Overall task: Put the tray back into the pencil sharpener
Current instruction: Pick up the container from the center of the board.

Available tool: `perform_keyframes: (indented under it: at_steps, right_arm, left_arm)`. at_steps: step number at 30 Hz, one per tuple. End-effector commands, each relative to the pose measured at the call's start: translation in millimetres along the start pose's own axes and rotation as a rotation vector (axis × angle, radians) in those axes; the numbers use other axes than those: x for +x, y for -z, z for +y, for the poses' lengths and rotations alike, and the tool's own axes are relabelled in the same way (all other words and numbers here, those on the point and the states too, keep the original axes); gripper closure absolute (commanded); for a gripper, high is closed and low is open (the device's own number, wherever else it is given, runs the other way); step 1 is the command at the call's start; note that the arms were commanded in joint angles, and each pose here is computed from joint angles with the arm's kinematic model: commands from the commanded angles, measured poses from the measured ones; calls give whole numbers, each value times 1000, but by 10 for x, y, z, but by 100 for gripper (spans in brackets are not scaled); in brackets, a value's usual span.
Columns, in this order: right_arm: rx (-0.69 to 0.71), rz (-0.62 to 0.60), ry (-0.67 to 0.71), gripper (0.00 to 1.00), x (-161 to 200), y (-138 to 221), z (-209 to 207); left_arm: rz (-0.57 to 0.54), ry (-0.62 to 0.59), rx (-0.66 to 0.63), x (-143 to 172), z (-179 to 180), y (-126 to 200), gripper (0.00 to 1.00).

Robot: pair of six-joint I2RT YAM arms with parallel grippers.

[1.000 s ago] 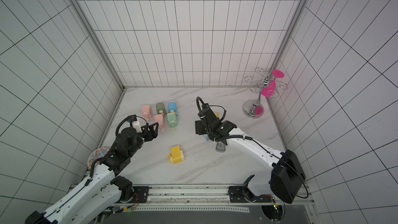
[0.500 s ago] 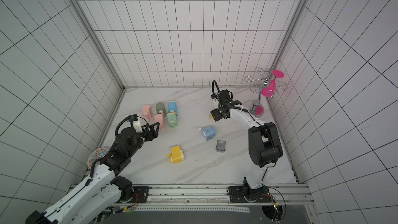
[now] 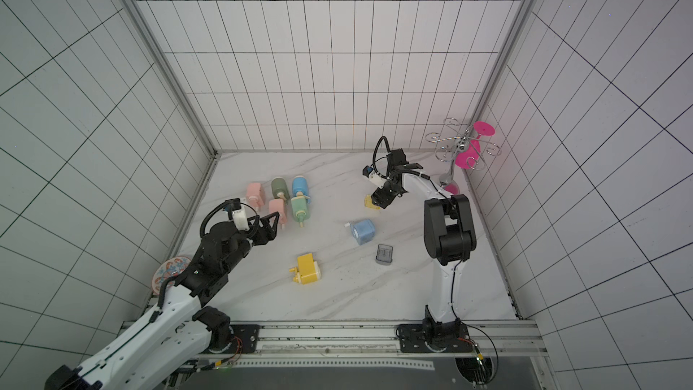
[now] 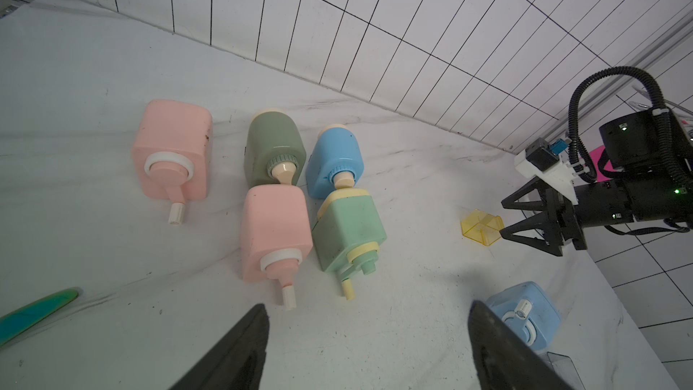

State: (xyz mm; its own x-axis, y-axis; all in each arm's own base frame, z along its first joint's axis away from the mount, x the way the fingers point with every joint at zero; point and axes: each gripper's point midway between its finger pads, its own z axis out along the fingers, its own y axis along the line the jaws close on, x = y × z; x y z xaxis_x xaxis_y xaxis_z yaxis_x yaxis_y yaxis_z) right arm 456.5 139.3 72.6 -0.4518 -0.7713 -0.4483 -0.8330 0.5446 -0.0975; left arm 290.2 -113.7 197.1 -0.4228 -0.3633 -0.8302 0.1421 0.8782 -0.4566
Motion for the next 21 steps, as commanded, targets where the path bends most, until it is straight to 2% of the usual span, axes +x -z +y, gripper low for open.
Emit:
perform_keyframes:
  at_steps: [1, 7, 11, 21]
  right_arm:
    - [-55, -24, 73, 27, -87, -4, 13]
    - [-103, -28, 103, 35, -91, -132, 25]
    - [-130, -27, 126, 47, -73, -194, 53]
    - [-130, -11, 141, 67, -41, -158, 68]
  left_arm:
    - [-33, -7, 23, -100, -57, -2, 16]
    - [-33, -5, 27, -102, -64, 4, 16]
    - [-33, -3, 28, -105, -69, 7, 16]
    - [-35, 2, 35, -124, -88, 10, 16]
